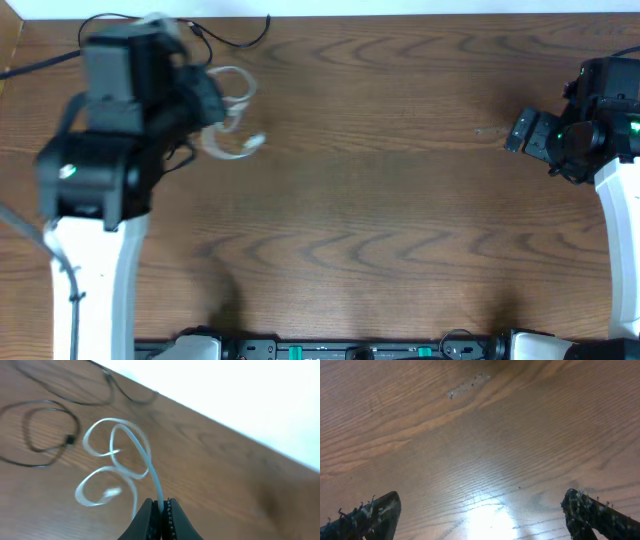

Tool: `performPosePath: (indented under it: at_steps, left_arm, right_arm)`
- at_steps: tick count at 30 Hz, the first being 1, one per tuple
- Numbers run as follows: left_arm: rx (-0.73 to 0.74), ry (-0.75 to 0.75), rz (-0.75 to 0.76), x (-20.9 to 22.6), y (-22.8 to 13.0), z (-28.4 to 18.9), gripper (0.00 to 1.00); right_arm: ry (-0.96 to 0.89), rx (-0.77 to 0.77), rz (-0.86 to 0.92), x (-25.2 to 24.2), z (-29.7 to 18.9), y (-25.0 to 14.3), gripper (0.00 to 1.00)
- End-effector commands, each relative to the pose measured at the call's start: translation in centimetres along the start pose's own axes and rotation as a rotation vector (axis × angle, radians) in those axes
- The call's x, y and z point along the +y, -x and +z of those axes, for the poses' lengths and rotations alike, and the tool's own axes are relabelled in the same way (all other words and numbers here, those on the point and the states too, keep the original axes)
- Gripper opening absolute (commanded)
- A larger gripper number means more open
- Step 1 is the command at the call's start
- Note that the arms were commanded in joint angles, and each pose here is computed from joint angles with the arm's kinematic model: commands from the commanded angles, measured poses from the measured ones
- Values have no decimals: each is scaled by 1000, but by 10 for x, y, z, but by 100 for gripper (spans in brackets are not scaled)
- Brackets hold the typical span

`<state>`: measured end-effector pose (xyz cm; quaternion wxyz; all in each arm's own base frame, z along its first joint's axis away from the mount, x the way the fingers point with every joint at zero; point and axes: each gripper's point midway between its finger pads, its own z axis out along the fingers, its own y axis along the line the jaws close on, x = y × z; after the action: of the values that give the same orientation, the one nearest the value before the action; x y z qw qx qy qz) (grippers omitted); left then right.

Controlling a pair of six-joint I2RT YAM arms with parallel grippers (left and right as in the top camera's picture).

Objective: Untangle cables
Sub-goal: 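Lift the white cable with the left gripper and carry it left, then lower the white cable at the left table edge and open the left gripper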

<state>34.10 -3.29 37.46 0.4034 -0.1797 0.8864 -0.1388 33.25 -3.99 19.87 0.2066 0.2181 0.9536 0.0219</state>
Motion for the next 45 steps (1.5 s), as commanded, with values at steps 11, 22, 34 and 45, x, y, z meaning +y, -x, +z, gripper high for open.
performPosePath:
  at_steps: [11,22,34,45]
  left_arm:
    - [-221,385,-305,141,61,-22,7]
    - [-473,890,-425,285,107,-64,7]
    - [-370,1093,-421,400,106,-20,7]
    - [-465,855,-410,399,143,30,7]
  right_arm:
    - [-8,-8,17,-2,-1,2,99]
    - [-8,-8,17,-2,-1,2,99]
    - [-8,-8,17,-2,-1,2,99]
    - [-8,-8,17,-2,-1,2,99]
